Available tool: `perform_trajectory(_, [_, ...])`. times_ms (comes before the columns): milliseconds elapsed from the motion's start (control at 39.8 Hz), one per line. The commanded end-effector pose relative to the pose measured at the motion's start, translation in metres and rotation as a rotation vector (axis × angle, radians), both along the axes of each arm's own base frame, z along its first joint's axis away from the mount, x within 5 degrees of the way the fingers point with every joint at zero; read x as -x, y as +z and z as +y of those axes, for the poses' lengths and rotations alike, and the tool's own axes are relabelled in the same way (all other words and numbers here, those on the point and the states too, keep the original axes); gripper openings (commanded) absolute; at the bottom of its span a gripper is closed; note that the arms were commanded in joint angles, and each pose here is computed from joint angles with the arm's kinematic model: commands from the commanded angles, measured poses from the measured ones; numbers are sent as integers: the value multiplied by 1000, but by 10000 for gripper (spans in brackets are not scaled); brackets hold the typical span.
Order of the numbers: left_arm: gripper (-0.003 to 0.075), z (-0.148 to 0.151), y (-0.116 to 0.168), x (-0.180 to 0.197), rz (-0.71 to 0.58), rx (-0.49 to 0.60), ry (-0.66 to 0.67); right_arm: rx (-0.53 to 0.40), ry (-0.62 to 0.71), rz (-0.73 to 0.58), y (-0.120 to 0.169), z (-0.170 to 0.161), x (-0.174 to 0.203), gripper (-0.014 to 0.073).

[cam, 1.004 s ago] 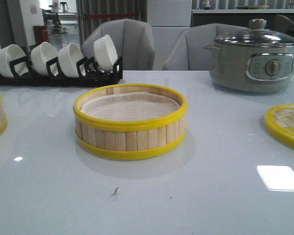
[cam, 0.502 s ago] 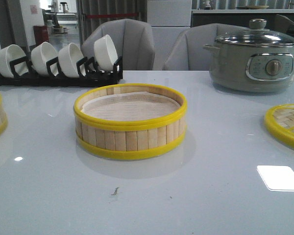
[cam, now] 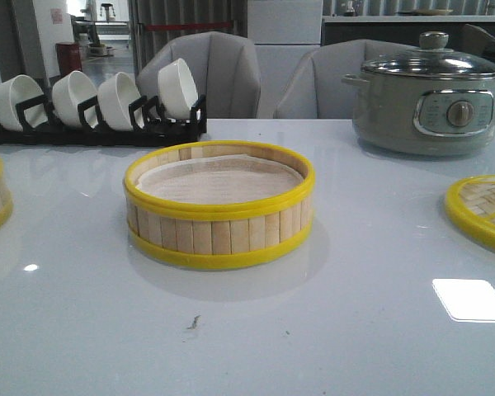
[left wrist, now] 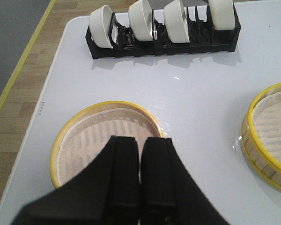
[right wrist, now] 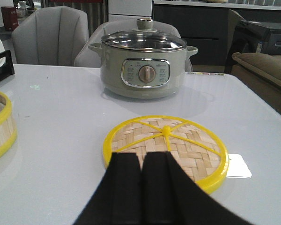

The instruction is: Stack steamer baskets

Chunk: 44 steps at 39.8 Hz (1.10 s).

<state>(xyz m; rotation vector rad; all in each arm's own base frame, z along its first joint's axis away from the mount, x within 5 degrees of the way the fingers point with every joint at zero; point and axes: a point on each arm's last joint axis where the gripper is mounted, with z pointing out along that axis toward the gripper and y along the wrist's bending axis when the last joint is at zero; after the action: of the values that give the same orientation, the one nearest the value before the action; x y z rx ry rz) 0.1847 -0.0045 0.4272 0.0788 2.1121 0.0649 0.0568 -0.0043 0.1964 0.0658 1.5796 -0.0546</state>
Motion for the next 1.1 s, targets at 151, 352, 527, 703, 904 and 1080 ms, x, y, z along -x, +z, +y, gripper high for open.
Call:
perform_trajectory(151, [87, -3, 18, 2, -114, 35, -17, 23, -4, -137, 16, 0, 3, 55])
perform_trajectory(352, [87, -4, 17, 1, -103, 46, -20, 39, -8, -349, 35, 0, 8, 55])
perform_trajectory(527, [87, -4, 18, 2, -104, 46, -20, 32, -4, -257, 70, 1, 15, 55])
perform_trajectory(703, [87, -12, 18, 2, -102, 51, -63, 24, -3, -144, 106, -1, -10, 55])
perform_trajectory(904, [87, -21, 17, 4, -94, 50, -115, -4, 0, 121, 140, -7, -93, 55])
perform_trajectory(1080, [87, -21, 15, 4, -76, 48, -115, -35, 9, 375, 164, -10, -134, 55])
